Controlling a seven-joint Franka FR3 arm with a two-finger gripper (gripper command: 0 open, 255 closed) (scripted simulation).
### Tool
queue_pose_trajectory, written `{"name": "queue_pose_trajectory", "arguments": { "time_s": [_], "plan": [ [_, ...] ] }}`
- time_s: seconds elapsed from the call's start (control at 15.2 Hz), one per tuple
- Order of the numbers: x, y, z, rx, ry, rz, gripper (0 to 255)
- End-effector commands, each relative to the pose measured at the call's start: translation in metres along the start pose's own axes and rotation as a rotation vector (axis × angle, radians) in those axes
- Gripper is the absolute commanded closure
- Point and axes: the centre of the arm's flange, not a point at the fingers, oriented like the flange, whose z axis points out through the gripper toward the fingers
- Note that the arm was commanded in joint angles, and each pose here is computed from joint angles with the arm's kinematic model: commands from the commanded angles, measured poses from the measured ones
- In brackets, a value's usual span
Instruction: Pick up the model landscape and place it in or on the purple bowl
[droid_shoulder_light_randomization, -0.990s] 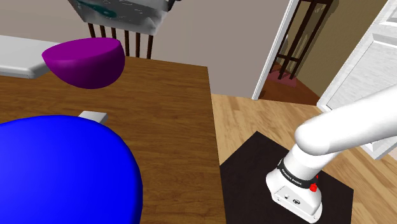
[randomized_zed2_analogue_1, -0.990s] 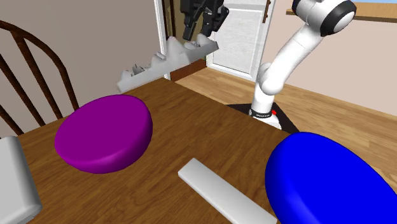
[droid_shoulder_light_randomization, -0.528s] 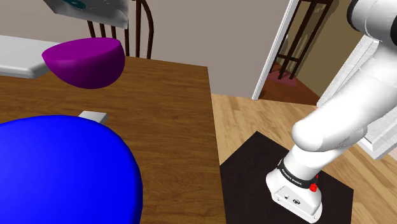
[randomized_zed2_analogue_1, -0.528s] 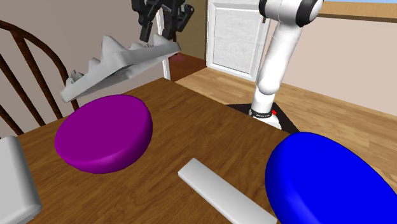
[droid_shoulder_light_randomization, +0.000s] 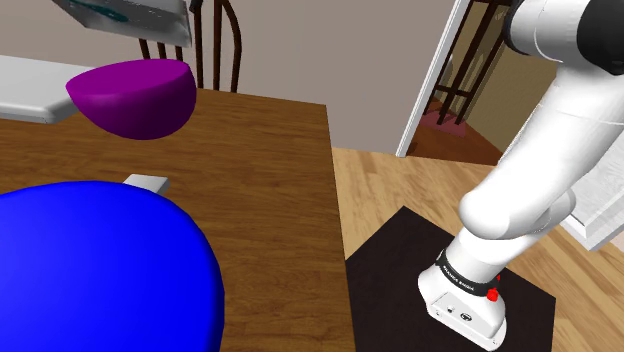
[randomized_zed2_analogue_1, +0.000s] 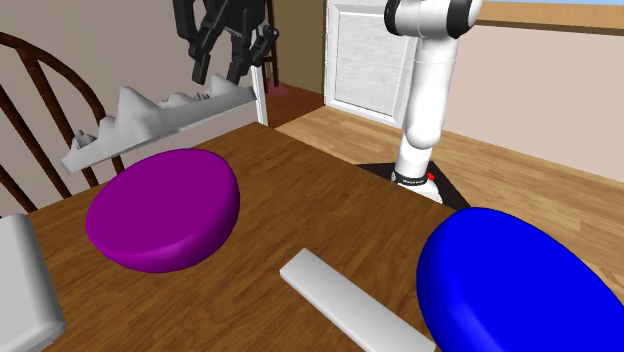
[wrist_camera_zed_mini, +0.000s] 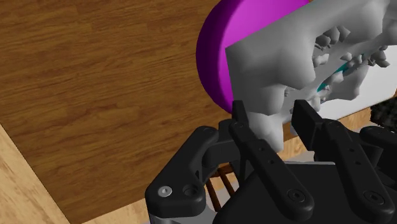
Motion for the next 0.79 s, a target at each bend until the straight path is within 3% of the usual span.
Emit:
{"name": "queue_pose_trajectory", "arguments": {
  "time_s": [0.0,0.73],
  "plan": [
    [0.0,0.006,0.01,0.001,0.0,0.001,255],
    [-0.002,0.028,0.054,0.001,0.0,0.001,255]
  ]
}}
